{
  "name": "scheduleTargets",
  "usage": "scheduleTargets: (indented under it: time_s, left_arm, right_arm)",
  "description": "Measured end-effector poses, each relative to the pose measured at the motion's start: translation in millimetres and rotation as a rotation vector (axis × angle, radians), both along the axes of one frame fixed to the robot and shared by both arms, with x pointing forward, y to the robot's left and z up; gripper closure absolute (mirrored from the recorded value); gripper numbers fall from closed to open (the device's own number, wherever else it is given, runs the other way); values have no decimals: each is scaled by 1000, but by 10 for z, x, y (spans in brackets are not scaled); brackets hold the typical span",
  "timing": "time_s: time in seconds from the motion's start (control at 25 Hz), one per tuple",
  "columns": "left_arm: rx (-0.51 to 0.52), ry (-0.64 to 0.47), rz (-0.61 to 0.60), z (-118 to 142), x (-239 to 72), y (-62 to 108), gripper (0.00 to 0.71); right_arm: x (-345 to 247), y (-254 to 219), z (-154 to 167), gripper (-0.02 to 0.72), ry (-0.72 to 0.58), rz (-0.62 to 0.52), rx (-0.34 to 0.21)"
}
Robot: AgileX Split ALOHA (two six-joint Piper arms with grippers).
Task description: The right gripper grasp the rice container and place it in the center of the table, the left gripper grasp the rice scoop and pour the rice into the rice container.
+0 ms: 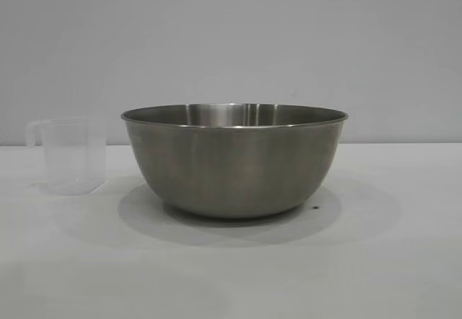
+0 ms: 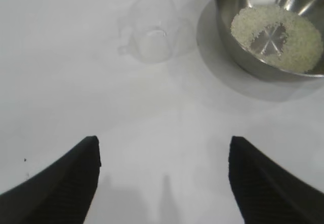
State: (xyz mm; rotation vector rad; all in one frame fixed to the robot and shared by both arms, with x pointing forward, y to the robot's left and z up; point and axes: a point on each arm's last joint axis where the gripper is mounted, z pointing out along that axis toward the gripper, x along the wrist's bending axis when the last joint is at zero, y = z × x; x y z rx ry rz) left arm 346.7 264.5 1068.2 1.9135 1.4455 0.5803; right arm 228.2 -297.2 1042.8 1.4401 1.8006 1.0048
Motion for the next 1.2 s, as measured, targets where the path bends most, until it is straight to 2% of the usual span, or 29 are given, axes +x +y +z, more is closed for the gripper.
scheduleTargets:
  time_s: [0.32, 0.48, 0.6, 0.72, 0.8, 1.2]
  left_arm:
    - [11, 64, -8, 9, -676, 216, 240]
    - [-23, -1, -17, -6, -995, 311, 240]
    - [-56, -108, -17, -1, -1161, 369, 240]
    - [-67, -209, -3, 7, -1225, 414, 240]
    - [-57, -230, 4, -33, -1195, 419, 240]
    - [-62, -176, -32, -230, -1114, 352, 240]
  right_arm:
    - [0, 0, 0, 160, 0, 0, 0]
    - [0, 0, 0, 160, 0, 0, 0]
    - [0, 0, 0, 160, 0, 0, 0]
    - [0, 0, 0, 160, 0, 0, 0]
    - [0, 0, 0, 160, 0, 0, 0]
    - [0, 0, 0, 160, 0, 0, 0]
